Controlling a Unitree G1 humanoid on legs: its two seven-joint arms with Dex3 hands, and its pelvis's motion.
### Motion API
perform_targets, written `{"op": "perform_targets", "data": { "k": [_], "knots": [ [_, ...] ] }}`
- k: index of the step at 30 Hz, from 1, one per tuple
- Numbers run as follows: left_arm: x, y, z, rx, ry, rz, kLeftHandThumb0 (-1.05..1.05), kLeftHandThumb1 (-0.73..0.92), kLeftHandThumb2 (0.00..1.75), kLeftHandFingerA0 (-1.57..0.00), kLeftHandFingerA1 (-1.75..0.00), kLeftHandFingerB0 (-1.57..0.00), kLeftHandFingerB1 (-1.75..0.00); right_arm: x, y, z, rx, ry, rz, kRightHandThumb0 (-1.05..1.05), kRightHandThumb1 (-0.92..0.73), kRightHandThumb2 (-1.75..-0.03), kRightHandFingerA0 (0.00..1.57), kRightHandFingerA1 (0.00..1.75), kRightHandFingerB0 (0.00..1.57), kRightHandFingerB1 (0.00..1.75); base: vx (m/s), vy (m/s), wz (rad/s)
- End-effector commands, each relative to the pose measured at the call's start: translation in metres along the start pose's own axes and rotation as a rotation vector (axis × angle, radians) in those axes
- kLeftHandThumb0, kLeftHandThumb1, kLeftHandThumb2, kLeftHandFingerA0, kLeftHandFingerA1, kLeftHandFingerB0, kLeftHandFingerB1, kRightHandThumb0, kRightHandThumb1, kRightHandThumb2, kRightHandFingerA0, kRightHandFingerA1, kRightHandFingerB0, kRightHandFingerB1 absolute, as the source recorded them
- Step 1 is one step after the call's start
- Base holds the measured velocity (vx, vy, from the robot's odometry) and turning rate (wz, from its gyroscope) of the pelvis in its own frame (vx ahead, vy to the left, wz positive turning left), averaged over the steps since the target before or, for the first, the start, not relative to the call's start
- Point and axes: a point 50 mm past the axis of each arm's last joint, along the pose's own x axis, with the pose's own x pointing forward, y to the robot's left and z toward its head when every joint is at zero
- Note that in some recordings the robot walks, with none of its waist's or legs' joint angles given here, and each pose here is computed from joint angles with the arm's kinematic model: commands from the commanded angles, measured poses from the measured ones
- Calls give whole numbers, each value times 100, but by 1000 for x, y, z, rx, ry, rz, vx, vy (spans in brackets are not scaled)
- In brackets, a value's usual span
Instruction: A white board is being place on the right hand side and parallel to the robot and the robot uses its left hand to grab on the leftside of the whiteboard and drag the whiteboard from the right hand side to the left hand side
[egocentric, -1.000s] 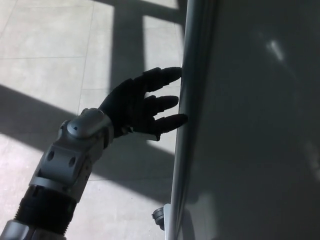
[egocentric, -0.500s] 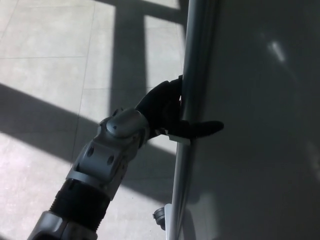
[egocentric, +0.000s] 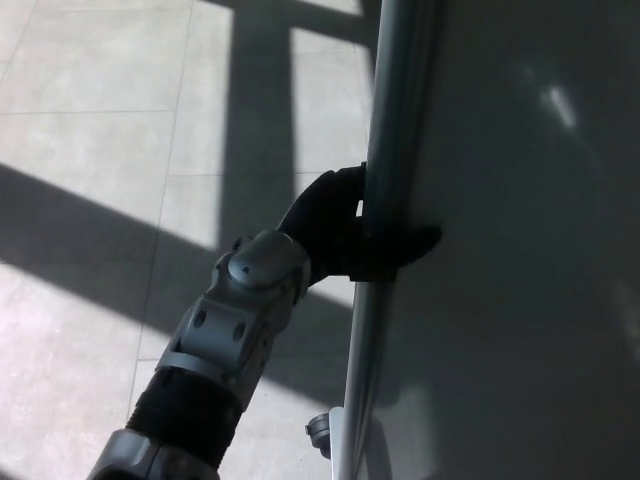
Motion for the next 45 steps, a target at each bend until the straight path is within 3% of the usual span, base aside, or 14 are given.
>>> {"op": "perform_targets", "data": {
  "k": [1,6,8,14,15,16,21,32,34,36,37,45],
  "knots": [
    [-9,17,-4,13,-5,30,-15,72,61,-97,-68,-87,-59,0,-7,3,-27,-2,-4,-77,-65,-59,101,76,46,53,0,0,0],
    [-16,38,-1,48,9,-51,-13,71,61,-95,-68,-89,-64,2,-8,4,-25,0,-11,-75,-65,-60,101,77,45,53,0,0,0],
    [-24,51,1,93,25,-109,-17,72,61,-85,-67,-88,-61,3,-7,6,-34,-4,-10,-77,-65,-60,100,78,43,53,0,0,0],
    [-42,71,-2,110,96,-286,-13,75,62,-86,-61,-85,-63,1,-7,5,-41,-3,-6,-78,-65,-60,101,79,43,55,0,0,0],
    [-45,74,-3,121,108,-323,-12,73,62,-87,-61,-89,-64,1,-7,5,-43,-3,-4,-77,-49,-97,98,85,42,63,0,0,0],
    [-49,77,-3,143,130,-331,-11,72,62,-88,-64,-94,-63,2,-6,5,-42,-6,-2,-80,-66,-60,102,79,45,57,0,0,0],
    [-61,86,-2,240,196,-363,-12,72,63,-88,-53,-92,-64,3,-6,6,-40,-4,-5,-76,-66,-60,100,80,46,57,0,0,0],
    [-97,131,1,304,274,-310,-12,70,62,-87,-54,-90,-62,5,-6,8,-27,-9,-5,-80,-66,-60,102,79,48,60,0,0,0],
    [-105,137,3,306,286,-309,-13,71,62,-83,-53,-89,-61,5,-6,9,-30,-7,-8,-77,-66,-60,102,80,49,60,0,0,0],
    [-114,143,2,290,302,-297,-7,69,61,-88,-59,-90,-70,6,-6,8,-39,-4,-8,-78,-67,-60,100,80,47,58,0,0,0],
    [-120,150,-1,272,328,-290,-13,68,62,-89,-51,-93,-61,5,-6,8,-40,0,-9,-79,-66,-60,101,80,47,57,0,0,0],
    [-151,177,-6,183,403,-258,-15,66,62,-83,-47,-95,-61,6,-5,9,-50,-4,-8,-77,-67,-60,99,81,47,58,0,0,0]
  ]
}}
